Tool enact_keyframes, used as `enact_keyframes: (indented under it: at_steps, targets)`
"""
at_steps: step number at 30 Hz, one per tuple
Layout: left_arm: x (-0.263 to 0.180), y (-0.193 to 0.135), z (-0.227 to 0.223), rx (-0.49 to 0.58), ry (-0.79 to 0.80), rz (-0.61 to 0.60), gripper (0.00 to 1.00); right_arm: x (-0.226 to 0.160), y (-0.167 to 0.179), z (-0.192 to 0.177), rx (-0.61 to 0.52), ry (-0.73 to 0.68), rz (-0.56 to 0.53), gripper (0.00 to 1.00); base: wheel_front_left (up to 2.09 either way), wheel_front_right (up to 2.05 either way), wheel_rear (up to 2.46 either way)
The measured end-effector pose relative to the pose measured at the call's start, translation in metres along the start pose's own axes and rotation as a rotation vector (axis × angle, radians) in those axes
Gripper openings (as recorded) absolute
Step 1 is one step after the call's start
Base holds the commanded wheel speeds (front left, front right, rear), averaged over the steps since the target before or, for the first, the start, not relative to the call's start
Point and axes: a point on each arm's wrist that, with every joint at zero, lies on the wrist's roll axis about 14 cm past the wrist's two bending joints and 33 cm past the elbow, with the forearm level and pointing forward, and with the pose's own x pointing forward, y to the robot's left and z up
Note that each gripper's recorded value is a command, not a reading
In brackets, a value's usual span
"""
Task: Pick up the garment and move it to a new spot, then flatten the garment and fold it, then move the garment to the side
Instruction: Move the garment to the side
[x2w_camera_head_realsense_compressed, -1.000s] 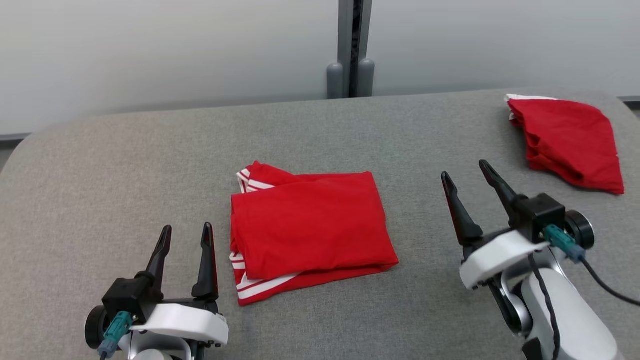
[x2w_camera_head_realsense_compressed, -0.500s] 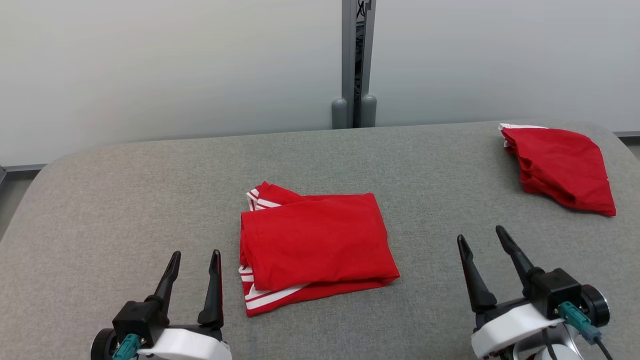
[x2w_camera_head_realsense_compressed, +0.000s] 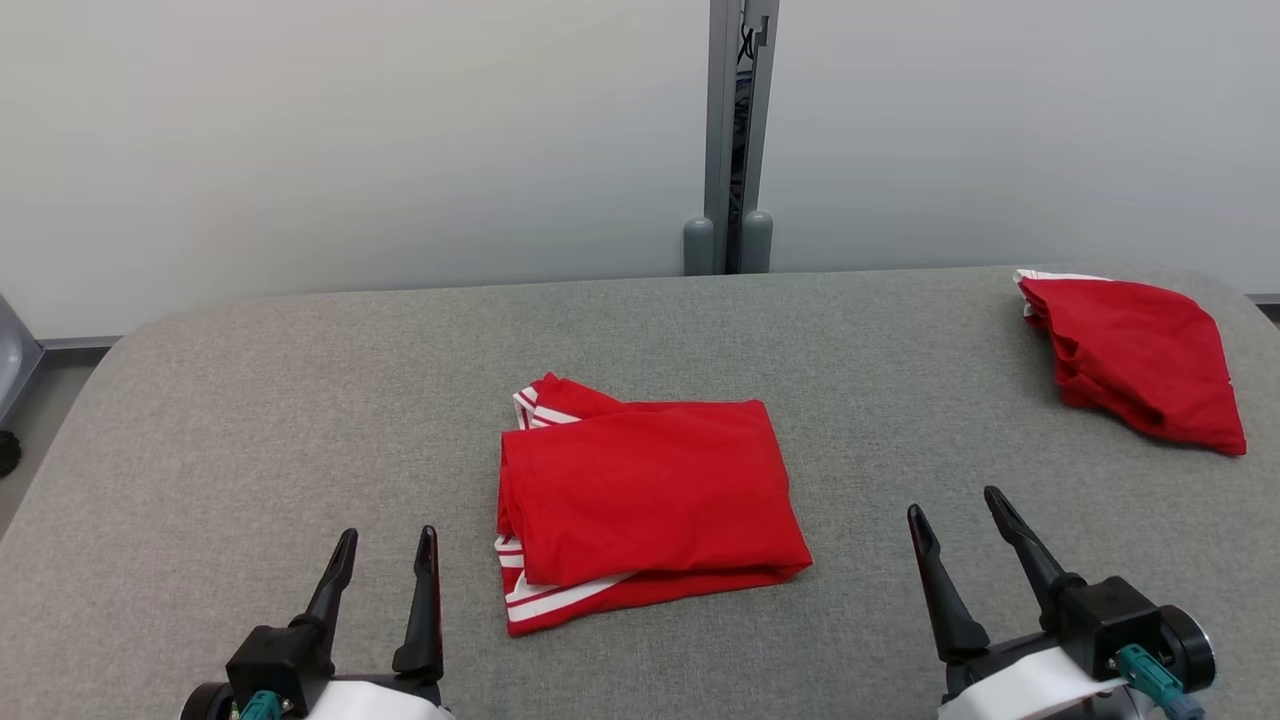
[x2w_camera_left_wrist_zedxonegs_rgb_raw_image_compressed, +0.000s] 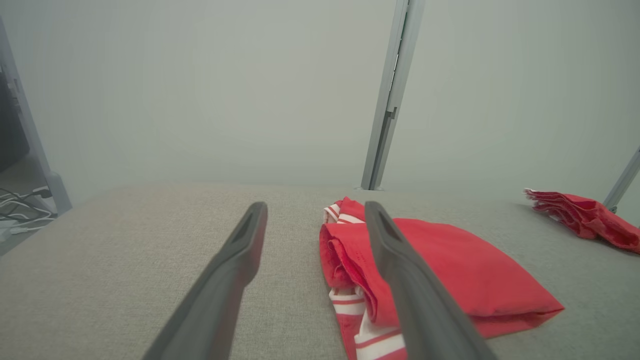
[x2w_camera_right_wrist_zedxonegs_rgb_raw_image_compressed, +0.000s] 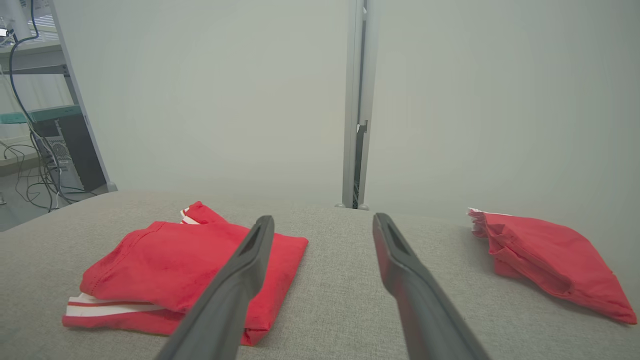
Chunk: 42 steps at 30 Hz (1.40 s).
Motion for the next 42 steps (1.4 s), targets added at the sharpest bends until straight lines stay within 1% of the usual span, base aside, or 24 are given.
enact_keyframes:
  at_steps: [22,37,40,42]
  targets:
    - [-0.001,0.003,-0.001,0.002,0.002,0.012,1.0,0.002,0.009,-0.003,0.019,0.007,0.027,1.0,0.0,0.0,0.0]
    - [-0.003,0.007,-0.002,0.004,0.007,0.029,1.0,0.004,0.014,-0.016,0.043,0.045,0.031,1.0,0.0,0.0,0.0]
    - [-0.003,0.008,-0.002,0.009,0.008,0.032,1.0,0.005,0.017,-0.027,0.075,0.079,0.036,1.0,0.0,0.0,0.0]
    - [-0.003,0.009,-0.003,0.011,0.009,0.034,1.0,0.011,0.021,-0.03,0.115,0.088,0.041,1.0,0.0,0.0,0.0]
